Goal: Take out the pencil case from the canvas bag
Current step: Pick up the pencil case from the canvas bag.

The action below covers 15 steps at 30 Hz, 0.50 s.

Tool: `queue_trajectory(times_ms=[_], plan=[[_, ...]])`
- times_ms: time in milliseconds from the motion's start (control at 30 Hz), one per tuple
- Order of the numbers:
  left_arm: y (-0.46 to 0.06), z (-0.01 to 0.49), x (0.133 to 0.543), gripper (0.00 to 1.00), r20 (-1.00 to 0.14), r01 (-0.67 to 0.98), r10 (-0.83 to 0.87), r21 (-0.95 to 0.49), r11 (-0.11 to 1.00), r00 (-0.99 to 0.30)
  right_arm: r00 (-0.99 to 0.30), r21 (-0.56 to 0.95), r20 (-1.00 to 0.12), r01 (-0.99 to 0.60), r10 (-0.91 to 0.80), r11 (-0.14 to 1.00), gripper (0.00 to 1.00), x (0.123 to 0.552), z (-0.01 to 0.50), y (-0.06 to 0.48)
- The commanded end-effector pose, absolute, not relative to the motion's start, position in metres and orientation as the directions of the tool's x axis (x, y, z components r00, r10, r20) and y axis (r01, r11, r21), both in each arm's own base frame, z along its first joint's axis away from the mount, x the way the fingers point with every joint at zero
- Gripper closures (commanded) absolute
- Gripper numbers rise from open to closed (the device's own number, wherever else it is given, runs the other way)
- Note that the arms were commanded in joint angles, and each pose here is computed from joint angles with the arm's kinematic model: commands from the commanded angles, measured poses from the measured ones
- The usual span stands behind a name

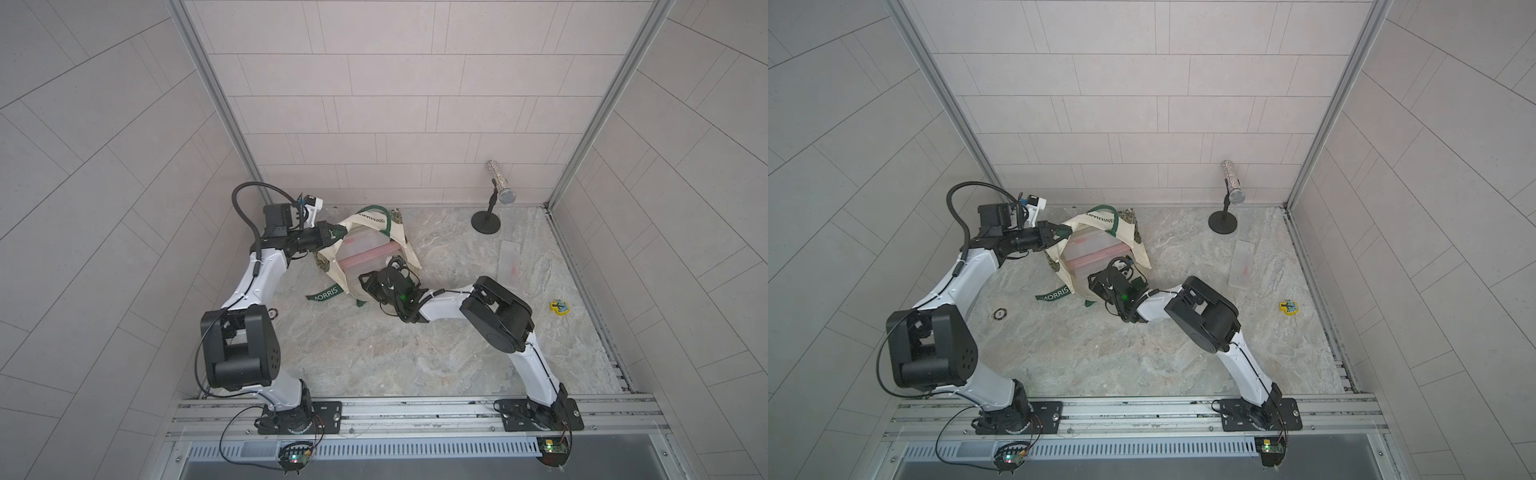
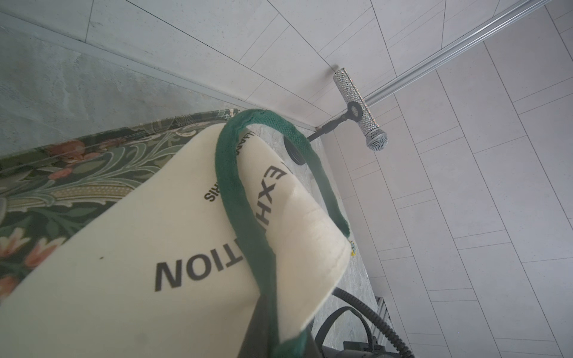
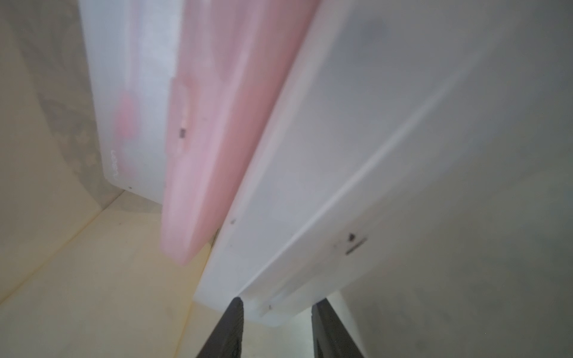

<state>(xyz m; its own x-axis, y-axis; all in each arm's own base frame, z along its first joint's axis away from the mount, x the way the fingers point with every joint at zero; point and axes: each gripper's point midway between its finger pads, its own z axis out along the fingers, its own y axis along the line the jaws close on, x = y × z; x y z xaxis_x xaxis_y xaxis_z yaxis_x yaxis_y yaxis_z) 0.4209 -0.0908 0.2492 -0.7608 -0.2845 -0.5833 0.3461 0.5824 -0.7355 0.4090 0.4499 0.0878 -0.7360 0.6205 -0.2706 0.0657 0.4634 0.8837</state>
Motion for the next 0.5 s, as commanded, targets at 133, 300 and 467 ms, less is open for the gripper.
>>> queue_trajectory(times_ms=[133, 300, 467], plan=[[-0.103, 0.278, 0.415, 1.00, -0.642, 0.459, -0.259, -0.724, 0.515, -0.722, -0.711, 0.899, -0.318, -0.018, 0.626, 0.437, 0.51, 0.454, 0.140, 0.441], [-0.104, 0.278, 0.415, 1.00, -0.640, 0.460, -0.258, -0.726, 0.511, -0.724, -0.728, 0.900, -0.254, 0.063, 0.636, 0.432, 0.50, 0.452, 0.107, 0.435], [-0.105, 0.278, 0.416, 1.00, -0.641, 0.462, -0.256, -0.726, 0.509, -0.724, -0.754, 0.829, -0.261, 0.145, 0.602, 0.540, 0.50, 0.437, 0.079, 0.421]])
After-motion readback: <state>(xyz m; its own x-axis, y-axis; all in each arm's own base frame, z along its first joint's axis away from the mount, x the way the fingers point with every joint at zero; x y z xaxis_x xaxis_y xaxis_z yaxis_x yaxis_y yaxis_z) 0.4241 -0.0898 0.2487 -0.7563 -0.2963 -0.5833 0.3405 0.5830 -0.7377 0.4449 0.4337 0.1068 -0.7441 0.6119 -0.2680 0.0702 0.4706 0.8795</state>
